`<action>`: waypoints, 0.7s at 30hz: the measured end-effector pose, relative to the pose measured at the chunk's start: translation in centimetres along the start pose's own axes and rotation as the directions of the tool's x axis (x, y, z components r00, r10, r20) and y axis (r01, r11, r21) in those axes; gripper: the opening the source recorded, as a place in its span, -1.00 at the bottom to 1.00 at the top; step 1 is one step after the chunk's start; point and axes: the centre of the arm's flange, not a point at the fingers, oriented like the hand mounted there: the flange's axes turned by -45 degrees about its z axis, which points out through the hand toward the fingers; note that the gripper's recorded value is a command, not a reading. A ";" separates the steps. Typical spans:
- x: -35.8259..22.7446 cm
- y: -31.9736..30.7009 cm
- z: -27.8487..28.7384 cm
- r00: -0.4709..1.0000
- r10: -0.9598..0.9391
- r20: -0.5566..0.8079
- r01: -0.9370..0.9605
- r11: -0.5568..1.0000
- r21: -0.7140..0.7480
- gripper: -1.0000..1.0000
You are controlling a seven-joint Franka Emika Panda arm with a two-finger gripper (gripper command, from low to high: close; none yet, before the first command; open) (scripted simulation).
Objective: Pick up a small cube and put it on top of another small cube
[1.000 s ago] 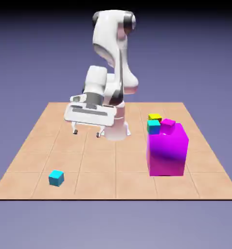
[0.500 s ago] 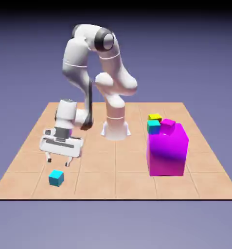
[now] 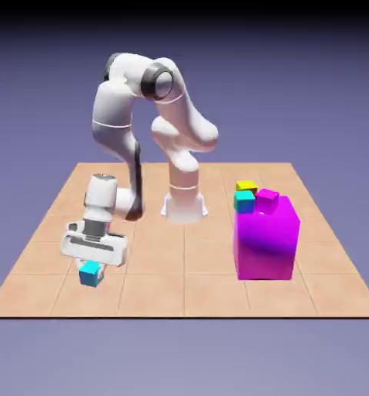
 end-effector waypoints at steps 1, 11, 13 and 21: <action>0.5 -0.6 -0.9 1.000 -0.010 -0.002 0.010 1.000 -0.002 -1.00; 6.9 -17.4 -9.6 0.973 -0.227 -0.049 0.229 0.973 0.037 -1.00; 7.0 -20.9 -11.8 0.961 -0.272 -0.057 0.275 0.960 0.057 -1.00; 3.9 -31.4 -21.3 0.904 -0.420 -0.081 0.427 0.892 0.149 -1.00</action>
